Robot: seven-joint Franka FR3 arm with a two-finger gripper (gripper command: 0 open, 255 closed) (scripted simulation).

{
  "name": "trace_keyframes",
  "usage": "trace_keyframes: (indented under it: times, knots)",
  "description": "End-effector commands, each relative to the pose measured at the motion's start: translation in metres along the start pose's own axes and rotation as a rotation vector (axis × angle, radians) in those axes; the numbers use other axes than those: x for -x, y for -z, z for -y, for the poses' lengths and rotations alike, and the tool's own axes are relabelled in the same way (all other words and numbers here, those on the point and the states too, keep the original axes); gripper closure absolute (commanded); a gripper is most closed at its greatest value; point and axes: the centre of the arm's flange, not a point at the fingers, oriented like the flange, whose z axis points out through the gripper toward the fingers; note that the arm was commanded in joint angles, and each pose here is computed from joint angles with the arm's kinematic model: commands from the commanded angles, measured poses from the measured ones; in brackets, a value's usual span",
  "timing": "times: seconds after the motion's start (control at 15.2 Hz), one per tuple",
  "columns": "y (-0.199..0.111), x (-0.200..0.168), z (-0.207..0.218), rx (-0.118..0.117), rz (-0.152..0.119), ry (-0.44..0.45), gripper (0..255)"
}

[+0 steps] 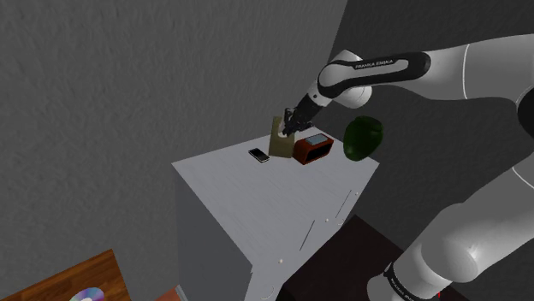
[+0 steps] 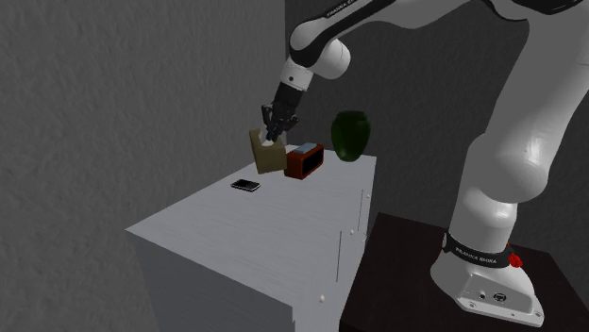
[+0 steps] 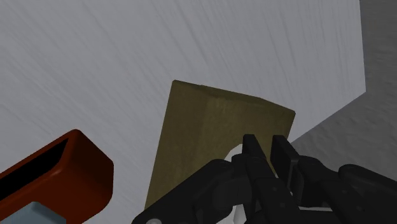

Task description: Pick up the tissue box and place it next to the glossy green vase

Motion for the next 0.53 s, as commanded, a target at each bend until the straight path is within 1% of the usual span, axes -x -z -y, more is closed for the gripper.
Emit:
trace_keyframes:
  times: [0.0, 0.46]
  knots:
    - [0.010, -0.002, 0.004, 0.000, 0.000, 0.000, 255]
    - [0.044, -0.008, 0.017, 0.000, 0.000, 0.000, 255]
